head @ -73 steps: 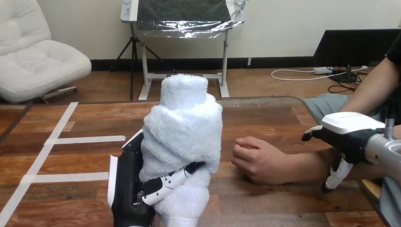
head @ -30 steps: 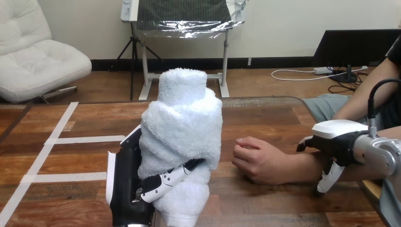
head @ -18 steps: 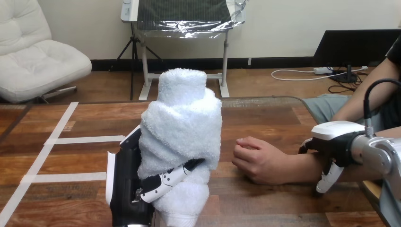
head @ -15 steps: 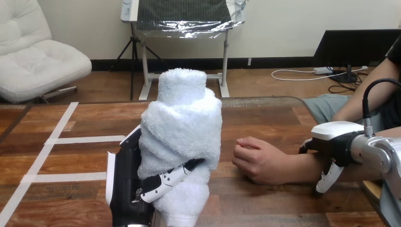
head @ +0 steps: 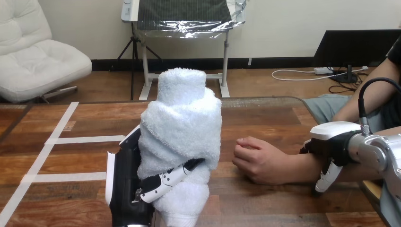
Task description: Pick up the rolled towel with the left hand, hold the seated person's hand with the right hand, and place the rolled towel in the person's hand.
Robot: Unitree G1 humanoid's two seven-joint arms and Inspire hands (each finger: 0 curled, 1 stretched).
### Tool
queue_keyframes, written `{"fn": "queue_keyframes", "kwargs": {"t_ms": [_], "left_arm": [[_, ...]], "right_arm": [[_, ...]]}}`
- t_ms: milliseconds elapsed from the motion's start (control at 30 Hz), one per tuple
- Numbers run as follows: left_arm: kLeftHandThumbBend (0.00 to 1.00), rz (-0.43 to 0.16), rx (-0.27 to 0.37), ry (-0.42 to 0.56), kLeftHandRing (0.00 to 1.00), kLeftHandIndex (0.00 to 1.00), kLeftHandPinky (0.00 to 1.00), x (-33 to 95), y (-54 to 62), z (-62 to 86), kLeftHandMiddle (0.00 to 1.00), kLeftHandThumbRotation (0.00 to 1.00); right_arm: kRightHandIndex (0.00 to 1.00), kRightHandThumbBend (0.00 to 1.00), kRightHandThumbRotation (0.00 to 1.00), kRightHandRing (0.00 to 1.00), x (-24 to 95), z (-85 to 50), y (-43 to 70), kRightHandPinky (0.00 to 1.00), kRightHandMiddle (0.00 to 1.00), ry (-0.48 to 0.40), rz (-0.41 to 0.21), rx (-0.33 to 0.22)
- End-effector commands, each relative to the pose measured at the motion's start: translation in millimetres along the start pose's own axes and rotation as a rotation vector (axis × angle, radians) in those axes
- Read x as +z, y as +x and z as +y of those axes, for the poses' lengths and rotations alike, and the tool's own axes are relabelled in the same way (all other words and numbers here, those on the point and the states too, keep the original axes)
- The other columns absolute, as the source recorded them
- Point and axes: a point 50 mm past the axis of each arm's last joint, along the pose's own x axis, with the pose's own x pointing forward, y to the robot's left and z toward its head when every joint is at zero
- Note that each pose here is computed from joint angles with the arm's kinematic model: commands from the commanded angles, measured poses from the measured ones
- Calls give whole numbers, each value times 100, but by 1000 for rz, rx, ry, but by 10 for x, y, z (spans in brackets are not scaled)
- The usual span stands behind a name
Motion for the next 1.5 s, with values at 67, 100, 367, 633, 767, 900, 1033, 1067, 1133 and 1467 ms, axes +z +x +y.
{"fn": "queue_keyframes", "kwargs": {"t_ms": [67,100,367,633,767,900,1033,1067,1133,1467], "left_arm": [[61,-122,27,-96,32,49,24,195,165,-184,39,0],[61,-121,28,-97,32,49,24,195,165,-182,39,0],[62,-121,32,-97,32,49,24,201,164,-178,39,0],[63,-123,31,-110,32,48,24,213,165,-180,39,0],[62,-124,29,-114,32,48,24,218,169,-177,39,0],[62,-124,29,-118,32,48,24,222,168,-174,39,0],[62,-123,32,-119,32,49,24,225,170,-170,39,0],[62,-123,33,-118,32,49,24,226,171,-168,39,0],[62,-125,34,-113,32,49,24,228,172,-164,39,0],[62,-125,34,-110,32,49,24,231,172,-151,39,0]], "right_arm": [[85,67,29,78,89,-15,71,69,84,10,-9,29],[85,67,29,78,93,-4,81,69,84,13,-3,40],[83,66,30,77,113,44,133,66,85,20,21,78],[82,65,30,78,135,91,178,69,85,7,31,108],[81,64,29,77,147,111,198,68,84,3,35,122],[80,64,30,76,163,139,215,68,82,-22,23,126],[79,64,29,75,173,159,225,67,80,-28,6,124],[79,64,29,74,174,162,227,66,80,-26,4,124],[78,63,28,72,181,173,236,64,78,-33,-1,126],[67,63,23,58,208,208,270,48,67,3,0,128]]}}
